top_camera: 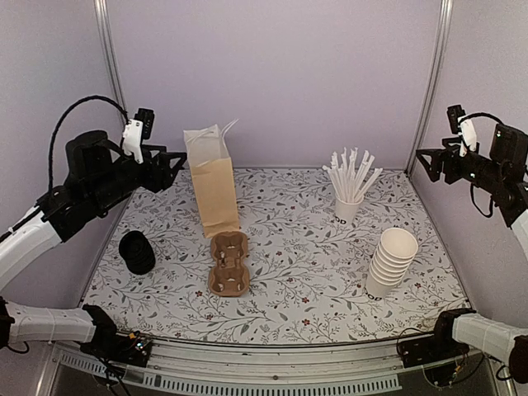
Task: Pack the takeout coffee
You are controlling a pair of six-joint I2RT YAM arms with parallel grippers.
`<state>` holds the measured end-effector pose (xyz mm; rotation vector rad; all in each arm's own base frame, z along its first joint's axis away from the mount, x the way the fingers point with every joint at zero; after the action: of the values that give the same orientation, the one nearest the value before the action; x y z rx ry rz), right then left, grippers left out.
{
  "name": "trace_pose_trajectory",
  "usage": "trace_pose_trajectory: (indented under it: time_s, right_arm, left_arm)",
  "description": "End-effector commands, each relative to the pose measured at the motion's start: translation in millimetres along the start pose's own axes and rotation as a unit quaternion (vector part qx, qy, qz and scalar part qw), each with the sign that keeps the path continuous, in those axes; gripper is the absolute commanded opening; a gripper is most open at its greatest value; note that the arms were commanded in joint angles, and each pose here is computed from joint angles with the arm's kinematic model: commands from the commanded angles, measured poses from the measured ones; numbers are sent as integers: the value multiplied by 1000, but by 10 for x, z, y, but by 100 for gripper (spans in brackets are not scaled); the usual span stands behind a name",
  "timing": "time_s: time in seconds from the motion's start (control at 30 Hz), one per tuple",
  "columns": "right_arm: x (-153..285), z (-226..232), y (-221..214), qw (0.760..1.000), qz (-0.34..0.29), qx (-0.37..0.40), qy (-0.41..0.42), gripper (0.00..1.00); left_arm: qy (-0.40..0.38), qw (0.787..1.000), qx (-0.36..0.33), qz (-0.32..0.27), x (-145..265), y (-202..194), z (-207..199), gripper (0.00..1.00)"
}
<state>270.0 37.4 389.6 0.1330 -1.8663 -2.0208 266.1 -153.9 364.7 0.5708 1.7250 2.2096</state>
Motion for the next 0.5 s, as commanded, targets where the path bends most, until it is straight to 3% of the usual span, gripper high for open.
trace_pose_trajectory:
  time_s: [0.0,0.23,0.47]
  right_arm:
    - [188,104,-211,998,38,36,23,97]
    - [376,320,-587,977,146,107,115,95]
    - [534,440,-824,939,241,152,193,86]
  left_arm:
    - [-105,994,-13,-13,37,264,-483,66]
    - [-250,968,-30,-22,57,571,-1426,65]
    - [-339,940,-31,13,-50,386,-2244,66]
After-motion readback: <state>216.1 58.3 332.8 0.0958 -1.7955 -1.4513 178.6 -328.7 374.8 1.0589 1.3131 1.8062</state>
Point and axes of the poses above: each gripper's point midway between its finger pads, its own x axis back along the fingers, its own z axis along the line the jaws close on, y = z × x, the point moved 5 cm from there along x, back along the fingers, and after that the axes turned 14 degrees about -x, right-handed, at the moved point
